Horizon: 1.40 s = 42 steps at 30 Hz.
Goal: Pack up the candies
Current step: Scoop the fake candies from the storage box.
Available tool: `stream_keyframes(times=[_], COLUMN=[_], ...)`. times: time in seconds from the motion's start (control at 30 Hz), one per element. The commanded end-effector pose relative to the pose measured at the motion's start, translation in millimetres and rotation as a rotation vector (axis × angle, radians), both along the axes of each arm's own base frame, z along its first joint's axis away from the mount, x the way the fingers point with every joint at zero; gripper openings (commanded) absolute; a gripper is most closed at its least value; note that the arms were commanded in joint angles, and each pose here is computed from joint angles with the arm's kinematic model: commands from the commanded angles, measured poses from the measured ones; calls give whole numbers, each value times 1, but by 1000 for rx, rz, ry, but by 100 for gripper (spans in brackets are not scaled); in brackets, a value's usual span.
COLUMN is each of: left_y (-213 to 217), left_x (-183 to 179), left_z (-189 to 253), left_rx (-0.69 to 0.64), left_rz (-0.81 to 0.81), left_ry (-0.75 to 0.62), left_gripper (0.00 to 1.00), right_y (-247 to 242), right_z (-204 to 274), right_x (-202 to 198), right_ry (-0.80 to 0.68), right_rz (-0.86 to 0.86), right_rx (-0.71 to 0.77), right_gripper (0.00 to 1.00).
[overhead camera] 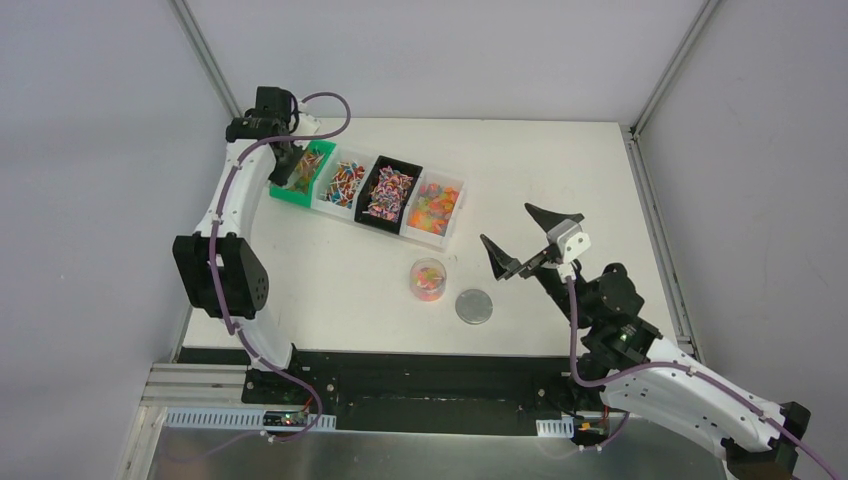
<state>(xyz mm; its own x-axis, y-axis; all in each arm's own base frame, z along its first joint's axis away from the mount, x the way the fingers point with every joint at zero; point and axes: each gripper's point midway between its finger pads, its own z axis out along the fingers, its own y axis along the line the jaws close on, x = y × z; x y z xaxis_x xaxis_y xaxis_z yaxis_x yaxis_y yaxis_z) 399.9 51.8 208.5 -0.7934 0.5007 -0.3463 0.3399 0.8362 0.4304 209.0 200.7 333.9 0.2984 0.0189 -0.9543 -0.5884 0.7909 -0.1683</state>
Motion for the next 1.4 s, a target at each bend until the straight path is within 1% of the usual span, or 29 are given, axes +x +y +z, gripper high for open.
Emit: stream_keyframes(times=[0.0, 0.2, 0.37, 0.47, 0.57, 0.77, 0.9, 1.0, 1.07, 1.2, 1.37], left_y=[1, 2, -6, -8, -11, 5, 15, 22, 24, 19, 20], left_x=[11, 19, 33, 36, 35, 25, 18, 17, 22, 23, 23], left_z=[3, -12, -37, -55, -68, -83, -88, -84, -78, -77, -76], left_rx=[-2, 5, -35, -56, -85, -149, -150, -151, -153, -198, -211], left_rz=[-13, -17, -44, -47, -46, 3, 29, 50, 53, 44, 49], left_ry=[-6, 36, 74, 98, 88, 25, -8, -60, -124, -223, -291], left_gripper=[0, 0, 0, 0, 0, 0, 0, 0, 0, 0, 0], right_y=[2, 8, 9, 11, 13, 13, 14, 14, 15, 15, 13], right_z=[17, 17, 20, 21, 20, 22, 21, 21, 22, 21, 22], right_x=[-2, -1, 1, 0, 0, -1, -2, -2, -3, -3, -4], right_ry=[-32, -15, -9, -10, -2, 0, 6, 9, 11, 14, 16], right_rz=[13, 32, 25, 36, 42, 44, 53, 58, 62, 63, 65], right_rx=[43, 54, 74, 72, 67, 74, 81, 87, 92, 91, 93], right_gripper=[100, 100, 100, 100, 100, 100, 100, 100, 100, 100, 100])
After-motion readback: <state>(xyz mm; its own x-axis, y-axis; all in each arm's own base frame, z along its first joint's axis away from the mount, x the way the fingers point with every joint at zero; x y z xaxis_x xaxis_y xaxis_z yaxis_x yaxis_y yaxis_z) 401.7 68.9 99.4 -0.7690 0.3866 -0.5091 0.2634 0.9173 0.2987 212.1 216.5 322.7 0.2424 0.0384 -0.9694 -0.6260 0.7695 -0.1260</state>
